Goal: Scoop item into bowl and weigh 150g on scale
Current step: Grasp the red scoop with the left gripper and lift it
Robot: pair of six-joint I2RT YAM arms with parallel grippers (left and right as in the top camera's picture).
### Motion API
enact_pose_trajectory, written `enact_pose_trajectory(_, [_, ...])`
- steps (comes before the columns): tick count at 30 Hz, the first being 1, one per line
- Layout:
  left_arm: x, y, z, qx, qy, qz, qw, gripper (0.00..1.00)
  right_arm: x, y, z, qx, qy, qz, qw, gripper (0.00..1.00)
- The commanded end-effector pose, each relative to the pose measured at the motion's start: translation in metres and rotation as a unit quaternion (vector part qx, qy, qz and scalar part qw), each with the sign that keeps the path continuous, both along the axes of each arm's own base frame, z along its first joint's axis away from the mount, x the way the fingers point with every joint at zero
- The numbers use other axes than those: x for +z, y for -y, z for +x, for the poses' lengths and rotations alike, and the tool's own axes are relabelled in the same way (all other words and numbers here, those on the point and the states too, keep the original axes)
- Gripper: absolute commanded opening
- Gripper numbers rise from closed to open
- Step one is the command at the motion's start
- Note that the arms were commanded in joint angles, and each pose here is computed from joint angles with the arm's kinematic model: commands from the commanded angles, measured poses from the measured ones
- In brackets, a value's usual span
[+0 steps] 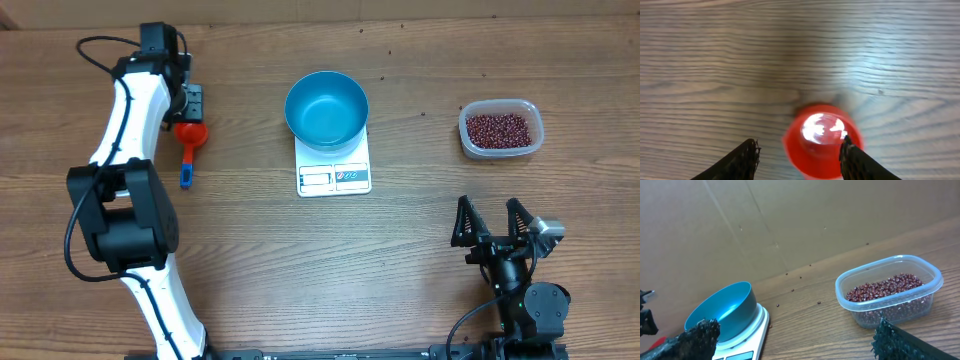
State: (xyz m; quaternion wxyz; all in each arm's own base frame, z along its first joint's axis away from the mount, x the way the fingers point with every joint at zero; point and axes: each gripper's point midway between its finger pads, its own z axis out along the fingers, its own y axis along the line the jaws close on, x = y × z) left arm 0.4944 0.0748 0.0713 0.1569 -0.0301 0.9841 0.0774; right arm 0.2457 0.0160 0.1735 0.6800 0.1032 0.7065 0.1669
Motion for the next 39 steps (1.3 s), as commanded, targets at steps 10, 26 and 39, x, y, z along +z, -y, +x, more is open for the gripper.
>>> enact_pose_trajectory(10, [-0.041, 0.001, -0.009, -0.049, -0.036, -0.093, 0.994, 0.47, -0.002, -0.002, 0.000, 0.003, 0.002, 0.002, 1.000, 1.00])
enact_pose_trajectory(26, [-0.077, 0.001, -0.017, -0.042, -0.075, -0.094, 0.992, 0.41, -0.002, -0.002, 0.000, 0.004, 0.002, 0.002, 1.000, 1.00])
enact_pose_trajectory(39, [-0.044, 0.011, -0.021, 0.031, -0.063, -0.126, 0.990, 0.04, -0.002, -0.002, 0.000, 0.003, 0.002, 0.002, 1.000, 1.00])
